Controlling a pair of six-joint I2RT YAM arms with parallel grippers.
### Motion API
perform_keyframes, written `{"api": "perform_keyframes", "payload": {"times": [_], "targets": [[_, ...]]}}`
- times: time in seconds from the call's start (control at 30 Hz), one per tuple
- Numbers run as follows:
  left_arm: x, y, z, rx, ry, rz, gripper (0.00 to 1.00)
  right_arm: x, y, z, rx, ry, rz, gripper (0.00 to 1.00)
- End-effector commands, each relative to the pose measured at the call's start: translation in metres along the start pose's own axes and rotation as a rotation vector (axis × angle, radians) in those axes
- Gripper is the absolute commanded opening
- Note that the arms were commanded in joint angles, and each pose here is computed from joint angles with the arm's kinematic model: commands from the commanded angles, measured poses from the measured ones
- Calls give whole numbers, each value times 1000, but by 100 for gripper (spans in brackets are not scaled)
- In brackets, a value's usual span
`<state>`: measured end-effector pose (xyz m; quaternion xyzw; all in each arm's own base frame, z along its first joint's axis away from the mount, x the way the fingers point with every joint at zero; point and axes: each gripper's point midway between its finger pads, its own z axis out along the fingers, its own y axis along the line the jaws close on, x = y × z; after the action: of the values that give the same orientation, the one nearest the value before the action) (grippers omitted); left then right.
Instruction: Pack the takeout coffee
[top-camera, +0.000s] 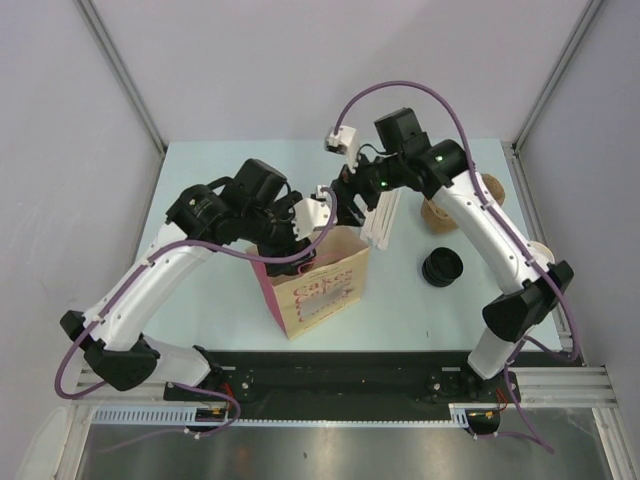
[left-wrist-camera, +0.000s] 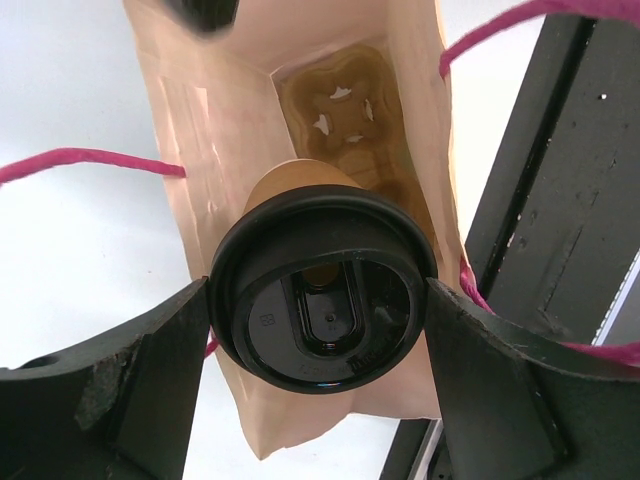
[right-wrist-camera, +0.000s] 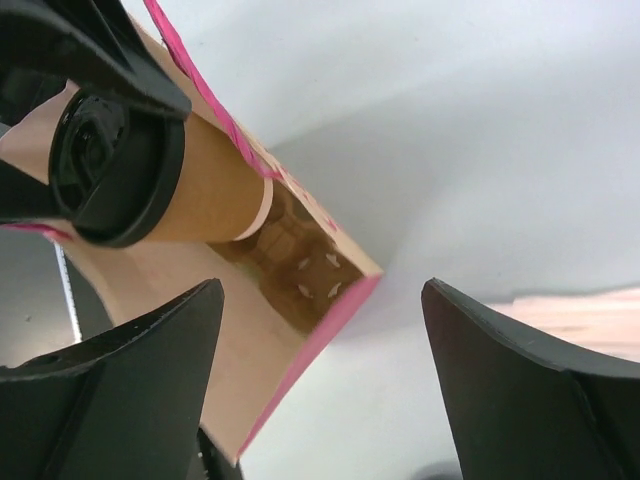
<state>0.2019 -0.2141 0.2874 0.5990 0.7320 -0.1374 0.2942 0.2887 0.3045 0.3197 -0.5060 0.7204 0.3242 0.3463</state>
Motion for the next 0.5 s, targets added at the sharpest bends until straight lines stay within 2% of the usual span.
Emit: {"api": "perform_keyframes", "payload": {"times": [0.0,0.27,0.47], "targets": [[-7,-6,-8,5,-63,41,15,-20,5,20,-38,-42,-116,85],[-3,-8,-7,0,-65,42,15,-15,13,57,-165,-48,-146,76],[3,-9,-5,-6,-64,39,15,1,18,77,-219,-2,-139,60]]}}
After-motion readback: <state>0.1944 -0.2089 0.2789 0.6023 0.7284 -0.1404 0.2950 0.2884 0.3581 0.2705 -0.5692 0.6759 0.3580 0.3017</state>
